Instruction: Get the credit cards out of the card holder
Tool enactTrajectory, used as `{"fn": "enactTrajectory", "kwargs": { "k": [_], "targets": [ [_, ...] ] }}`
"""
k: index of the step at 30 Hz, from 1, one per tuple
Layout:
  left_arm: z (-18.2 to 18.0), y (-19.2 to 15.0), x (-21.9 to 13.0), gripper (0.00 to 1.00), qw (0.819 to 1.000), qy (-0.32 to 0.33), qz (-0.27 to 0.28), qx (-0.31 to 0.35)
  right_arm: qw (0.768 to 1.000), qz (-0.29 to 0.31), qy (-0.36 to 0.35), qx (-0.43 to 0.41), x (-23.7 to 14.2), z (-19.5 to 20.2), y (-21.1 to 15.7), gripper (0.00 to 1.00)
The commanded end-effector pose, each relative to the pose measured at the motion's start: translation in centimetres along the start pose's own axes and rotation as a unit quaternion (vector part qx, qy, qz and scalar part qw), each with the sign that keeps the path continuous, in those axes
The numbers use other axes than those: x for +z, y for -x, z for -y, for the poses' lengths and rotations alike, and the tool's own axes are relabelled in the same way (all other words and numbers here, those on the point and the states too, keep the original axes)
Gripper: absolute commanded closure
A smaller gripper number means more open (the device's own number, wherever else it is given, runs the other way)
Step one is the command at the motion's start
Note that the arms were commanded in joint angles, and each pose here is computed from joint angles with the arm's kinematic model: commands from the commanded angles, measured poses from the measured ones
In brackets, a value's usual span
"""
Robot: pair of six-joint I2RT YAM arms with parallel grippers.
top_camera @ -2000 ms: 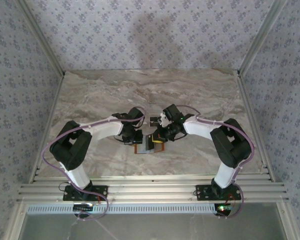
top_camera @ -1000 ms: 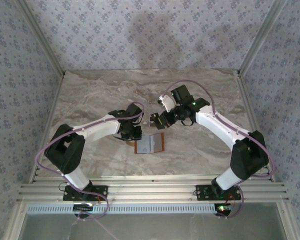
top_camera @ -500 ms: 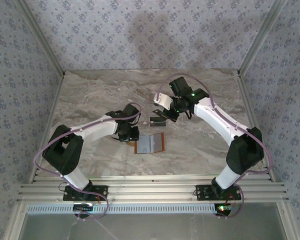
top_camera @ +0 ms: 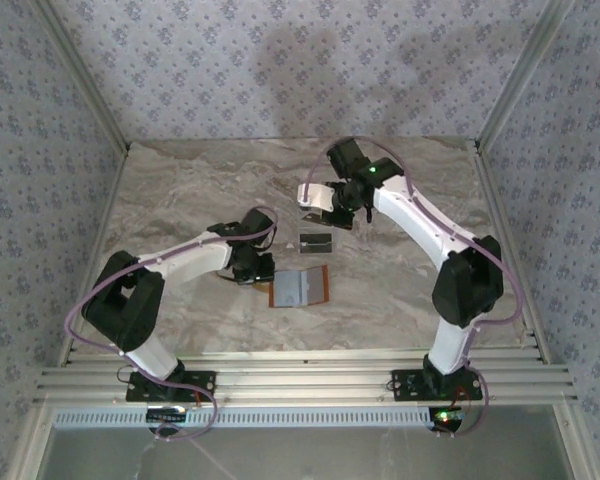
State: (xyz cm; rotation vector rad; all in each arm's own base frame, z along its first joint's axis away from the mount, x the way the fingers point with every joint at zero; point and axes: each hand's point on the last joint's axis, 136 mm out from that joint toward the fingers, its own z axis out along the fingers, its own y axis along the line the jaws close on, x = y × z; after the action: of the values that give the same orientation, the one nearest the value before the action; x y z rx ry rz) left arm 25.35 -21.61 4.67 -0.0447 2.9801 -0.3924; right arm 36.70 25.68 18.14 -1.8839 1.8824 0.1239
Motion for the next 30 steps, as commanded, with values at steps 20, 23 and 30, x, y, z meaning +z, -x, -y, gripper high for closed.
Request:
{"fn": "enactTrajectory", "kwargs": {
  "k": [20,23,30],
  "targets": [
    [-0.2,-0.6,-0.4,0.82,1.000,-0.008,-0.007,-0.006,0.983,-0.093,0.145,-0.069,4.6,-2.5,-2.1,1.00],
    [-0.1,-0.6,-0.4,0.82,1.000,-0.008,-0.010,-0.005,0.980,-0.098,0.157,-0.069,5.1,-2.8,-2.2,1.00],
    [-0.3,-0.6,-0.4,0.81,1.000,-0.005,-0.009,-0.005,0.974,-0.121,0.179,-0.068,7.0,-3.2,-3.0,1.00]
  ]
}}
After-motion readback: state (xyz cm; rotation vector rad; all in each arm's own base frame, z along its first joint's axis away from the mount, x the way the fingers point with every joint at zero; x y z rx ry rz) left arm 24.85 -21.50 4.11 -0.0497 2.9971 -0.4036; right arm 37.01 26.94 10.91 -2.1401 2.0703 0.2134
